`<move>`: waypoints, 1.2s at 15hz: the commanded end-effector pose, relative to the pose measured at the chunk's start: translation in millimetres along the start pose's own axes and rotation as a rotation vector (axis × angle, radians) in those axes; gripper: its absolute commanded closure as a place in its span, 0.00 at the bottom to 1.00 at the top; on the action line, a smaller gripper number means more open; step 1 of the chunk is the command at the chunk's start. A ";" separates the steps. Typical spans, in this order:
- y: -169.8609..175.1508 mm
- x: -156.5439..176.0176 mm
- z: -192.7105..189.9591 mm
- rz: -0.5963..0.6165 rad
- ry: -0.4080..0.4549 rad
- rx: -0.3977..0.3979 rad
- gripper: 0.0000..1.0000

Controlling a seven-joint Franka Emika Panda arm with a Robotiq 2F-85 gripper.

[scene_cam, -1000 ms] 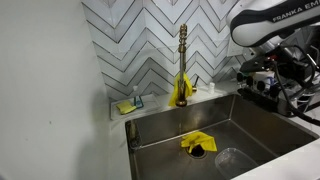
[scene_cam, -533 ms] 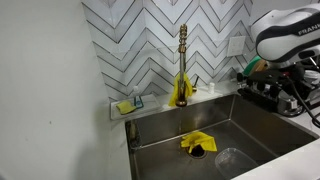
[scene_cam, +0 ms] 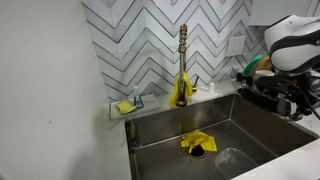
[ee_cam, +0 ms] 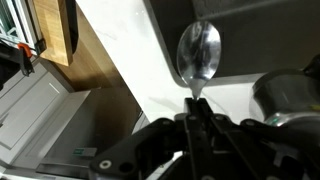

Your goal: Put the silver spoon under the running faucet then place it back on the counter.

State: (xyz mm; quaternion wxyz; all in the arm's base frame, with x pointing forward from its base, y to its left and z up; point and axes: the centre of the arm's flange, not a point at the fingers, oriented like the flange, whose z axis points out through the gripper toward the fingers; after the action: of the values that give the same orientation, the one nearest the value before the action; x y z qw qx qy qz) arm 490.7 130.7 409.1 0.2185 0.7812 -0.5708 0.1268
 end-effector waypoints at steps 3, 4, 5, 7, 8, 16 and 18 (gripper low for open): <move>4.3 6.0 5.9 -0.003 -0.009 0.010 0.98; 9.6 10.2 9.5 -0.008 -0.020 0.033 0.98; 16.0 15.4 11.1 -0.009 -0.024 0.068 0.98; 26.3 22.2 10.0 -0.017 -0.031 0.108 0.98; 31.8 26.2 10.3 -0.024 -0.025 0.122 0.98; 77.9 68.1 80.7 -0.026 -0.068 0.313 0.98; 56.5 65.5 68.4 -0.026 -0.074 0.276 0.94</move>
State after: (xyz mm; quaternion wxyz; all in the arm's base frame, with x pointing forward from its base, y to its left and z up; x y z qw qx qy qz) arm 454.2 28.0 389.7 0.0891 0.8152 -0.5458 0.1722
